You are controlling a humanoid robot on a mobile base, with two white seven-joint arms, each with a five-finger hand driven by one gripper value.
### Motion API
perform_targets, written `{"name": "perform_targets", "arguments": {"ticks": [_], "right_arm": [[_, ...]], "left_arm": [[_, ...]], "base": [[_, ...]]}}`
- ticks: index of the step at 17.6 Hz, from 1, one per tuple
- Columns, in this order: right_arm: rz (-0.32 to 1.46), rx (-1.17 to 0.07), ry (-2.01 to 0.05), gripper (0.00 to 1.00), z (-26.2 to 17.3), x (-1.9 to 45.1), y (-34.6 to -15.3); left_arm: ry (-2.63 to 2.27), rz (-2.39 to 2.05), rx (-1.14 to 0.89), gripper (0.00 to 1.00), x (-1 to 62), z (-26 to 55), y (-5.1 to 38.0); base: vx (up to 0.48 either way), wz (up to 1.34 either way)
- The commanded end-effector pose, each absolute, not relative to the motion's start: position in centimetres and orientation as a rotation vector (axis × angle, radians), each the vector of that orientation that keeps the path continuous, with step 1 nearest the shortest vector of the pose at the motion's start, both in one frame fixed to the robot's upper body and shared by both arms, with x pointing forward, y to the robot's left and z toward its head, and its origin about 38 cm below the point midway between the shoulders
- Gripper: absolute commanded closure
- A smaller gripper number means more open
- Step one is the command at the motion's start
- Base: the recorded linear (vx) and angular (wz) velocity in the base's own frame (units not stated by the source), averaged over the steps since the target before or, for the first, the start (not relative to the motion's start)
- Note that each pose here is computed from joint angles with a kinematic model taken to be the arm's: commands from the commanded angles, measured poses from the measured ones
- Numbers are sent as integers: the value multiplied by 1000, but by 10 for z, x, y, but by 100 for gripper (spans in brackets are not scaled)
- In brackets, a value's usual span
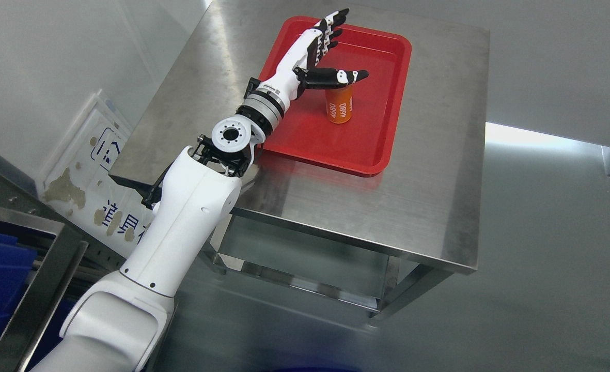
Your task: Grab orange capacitor from left shelf to right desk
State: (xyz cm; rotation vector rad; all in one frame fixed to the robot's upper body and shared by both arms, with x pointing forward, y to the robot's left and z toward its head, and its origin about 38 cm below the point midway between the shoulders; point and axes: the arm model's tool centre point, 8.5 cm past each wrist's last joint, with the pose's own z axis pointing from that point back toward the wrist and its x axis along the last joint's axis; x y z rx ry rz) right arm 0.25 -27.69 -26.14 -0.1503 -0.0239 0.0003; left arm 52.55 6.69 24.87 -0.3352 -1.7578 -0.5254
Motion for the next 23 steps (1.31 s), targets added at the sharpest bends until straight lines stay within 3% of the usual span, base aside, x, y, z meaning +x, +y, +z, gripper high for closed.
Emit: {"name": "perform_targets", "arguments": {"ticks": [1,4,9,12,16,23], "right_arm": [[-13,-170,-18,0,-260,-6,-288],[-13,-168,-18,0,-260,-6,-288],[-13,-168,-18,0,-260,-6,-288],[-15,-168,-18,0,-260,-6,-288],[-15,-168,-19,0,-260,-6,-288],[-15,-170,-19,0,-260,-6,-288]], "left_arm": [[-1937,-297,-303,0,536,320,138],[-1964,-155,-289,0,516,333,184],[-1941,-160,-325,0,457,291,199],[-1976,6,-224,0,457,291,239],[-1997,59,-190,0,446,265,220],[-2031,-75,-243,0,420,228,222]], "base": [[0,0],[0,0],[0,0],[0,0],[0,0],[0,0]]}}
